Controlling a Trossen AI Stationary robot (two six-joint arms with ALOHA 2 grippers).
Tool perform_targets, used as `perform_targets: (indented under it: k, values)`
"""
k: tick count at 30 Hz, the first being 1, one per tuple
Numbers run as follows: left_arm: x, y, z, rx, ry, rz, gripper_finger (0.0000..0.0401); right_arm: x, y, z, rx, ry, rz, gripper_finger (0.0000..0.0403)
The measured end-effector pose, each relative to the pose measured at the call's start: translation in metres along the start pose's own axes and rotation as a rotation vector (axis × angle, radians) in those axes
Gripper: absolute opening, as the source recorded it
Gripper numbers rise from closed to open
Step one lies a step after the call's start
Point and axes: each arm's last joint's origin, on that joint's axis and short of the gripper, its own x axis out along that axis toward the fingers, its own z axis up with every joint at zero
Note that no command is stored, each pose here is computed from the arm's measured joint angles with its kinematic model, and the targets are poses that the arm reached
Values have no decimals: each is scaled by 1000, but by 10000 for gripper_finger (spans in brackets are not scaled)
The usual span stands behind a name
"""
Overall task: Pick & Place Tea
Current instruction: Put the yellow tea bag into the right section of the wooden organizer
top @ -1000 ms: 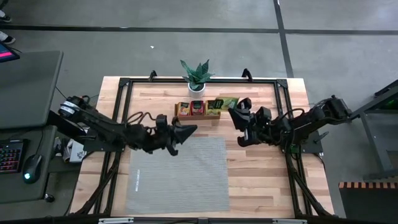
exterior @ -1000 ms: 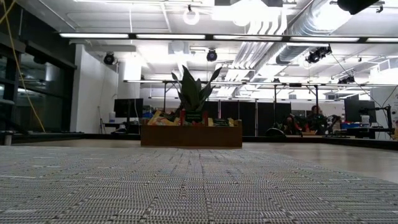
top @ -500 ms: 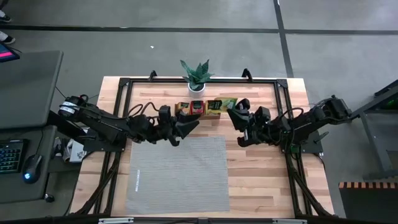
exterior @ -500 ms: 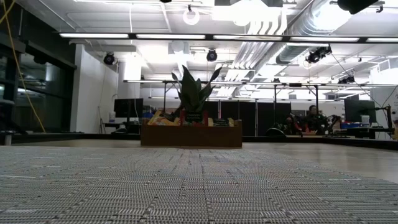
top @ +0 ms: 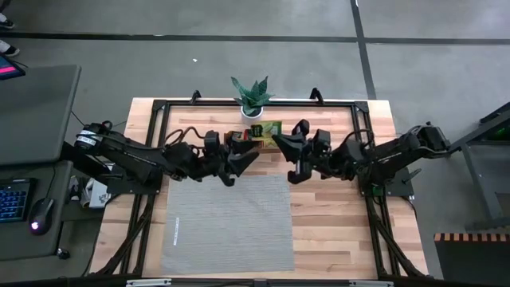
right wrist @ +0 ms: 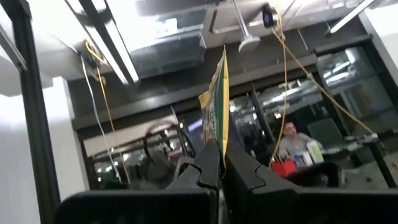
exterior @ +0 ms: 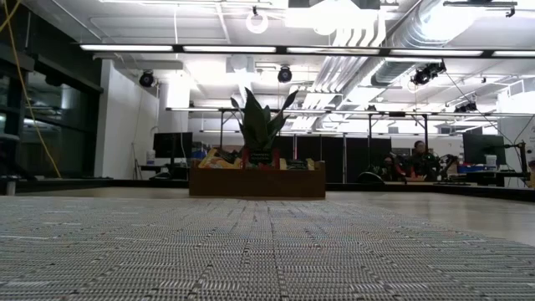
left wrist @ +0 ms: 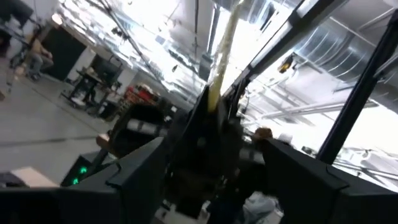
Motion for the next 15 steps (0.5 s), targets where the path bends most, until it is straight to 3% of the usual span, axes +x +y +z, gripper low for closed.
perform_targets:
  k: [9, 15]
  values:
    - [8, -7, 12, 97, -47, 45, 269, -3, -2, -8, 19, 55, -26, 0]
    - [8, -6, 11, 103, -46, 76, 269, -3, -2, -9, 24, 61, -20, 0]
